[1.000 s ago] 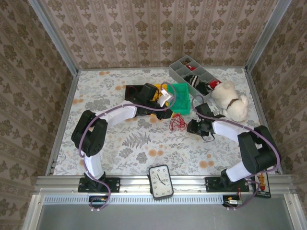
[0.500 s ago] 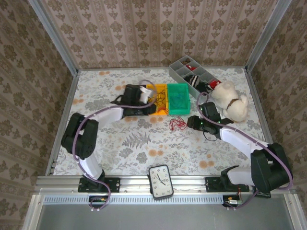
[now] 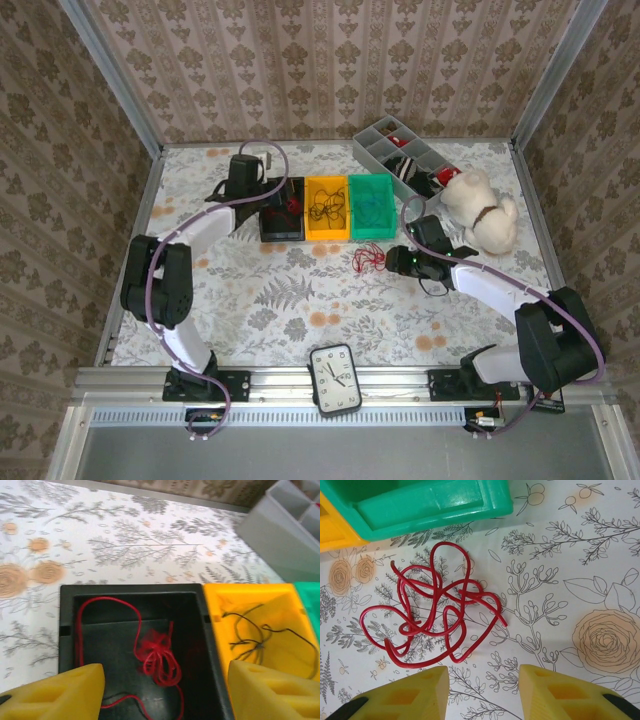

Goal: Untangle the cables

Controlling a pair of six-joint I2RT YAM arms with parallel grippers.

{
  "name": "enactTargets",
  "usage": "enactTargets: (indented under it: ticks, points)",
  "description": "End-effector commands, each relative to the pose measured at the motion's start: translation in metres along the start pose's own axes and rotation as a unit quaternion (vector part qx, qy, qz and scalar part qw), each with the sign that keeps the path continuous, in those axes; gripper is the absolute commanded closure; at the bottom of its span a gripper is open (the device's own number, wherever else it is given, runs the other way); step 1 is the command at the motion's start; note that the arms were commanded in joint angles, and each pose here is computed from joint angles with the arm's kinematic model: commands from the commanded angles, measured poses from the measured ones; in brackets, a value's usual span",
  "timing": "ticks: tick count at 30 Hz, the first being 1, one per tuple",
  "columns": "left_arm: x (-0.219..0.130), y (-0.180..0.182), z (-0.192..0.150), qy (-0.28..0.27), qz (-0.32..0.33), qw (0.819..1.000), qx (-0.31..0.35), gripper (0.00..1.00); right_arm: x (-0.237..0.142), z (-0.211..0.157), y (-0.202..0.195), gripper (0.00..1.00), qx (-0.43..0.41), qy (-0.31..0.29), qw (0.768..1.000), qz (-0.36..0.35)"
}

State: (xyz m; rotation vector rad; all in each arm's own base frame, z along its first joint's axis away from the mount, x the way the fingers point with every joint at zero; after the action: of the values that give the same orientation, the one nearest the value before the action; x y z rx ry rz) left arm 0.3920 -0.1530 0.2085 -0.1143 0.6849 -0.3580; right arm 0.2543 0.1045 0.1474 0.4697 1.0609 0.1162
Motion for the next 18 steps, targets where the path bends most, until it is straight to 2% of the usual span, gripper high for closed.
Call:
enactTargets:
  ticks: [1, 3, 5, 6, 8, 10, 15, 18]
  points:
    - [-0.014, -0.03, 0.006, -0.006, 0.044, 0.994, 0.101, 0.32, -0.002, 0.006, 0.008, 0.58, -0.014, -0.008, 1.0, 0.015]
    - [-0.011, -0.073, -0.008, 0.02, -0.025, 0.984, 0.175, 0.32, -0.001, 0.005, 0.008, 0.58, -0.013, -0.007, 1.0, 0.011]
    - [-0.009, -0.105, -0.026, 0.055, -0.113, 0.966, 0.226, 0.34, -0.001, 0.006, 0.007, 0.58, -0.011, -0.009, 1.0, 0.005]
    - [-0.008, -0.119, -0.036, 0.074, -0.16, 0.954, 0.244, 0.4, -0.001, 0.006, 0.006, 0.58, -0.01, -0.01, 1.0, 0.001]
    - [-0.006, -0.139, -0.055, 0.108, -0.23, 0.932, 0.259, 0.46, -0.002, 0.006, 0.005, 0.58, -0.006, -0.015, 1.0, -0.008]
    - [-0.002, -0.151, -0.07, 0.147, -0.278, 0.914, 0.257, 0.47, -0.002, 0.006, 0.002, 0.58, 0.0, -0.019, 1.0, -0.016]
    - [0.013, -0.164, -0.094, 0.214, -0.302, 0.885, 0.283, 0.48, -0.001, 0.004, 0.001, 0.59, 0.004, -0.013, 1.0, -0.014]
    - [0.022, -0.167, -0.104, 0.23, -0.307, 0.878, 0.288, 0.48, -0.001, 0.004, 0.001, 0.59, 0.003, -0.012, 1.0, -0.011]
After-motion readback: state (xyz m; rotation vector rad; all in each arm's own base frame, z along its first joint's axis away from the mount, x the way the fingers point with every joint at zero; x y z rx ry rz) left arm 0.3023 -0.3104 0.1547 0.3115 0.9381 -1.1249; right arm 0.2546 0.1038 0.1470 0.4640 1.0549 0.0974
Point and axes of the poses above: each hand's point on the last joint's axis, 136 mm out from that joint toward the fingers, its own x axis out along the fingers, its own y axis along the line the jaws close on, z = x × y, the point moved 10 cm from there along -x, back along the fingers, and after that the axes turned 6 degrees about x, right-handed, at the moved point
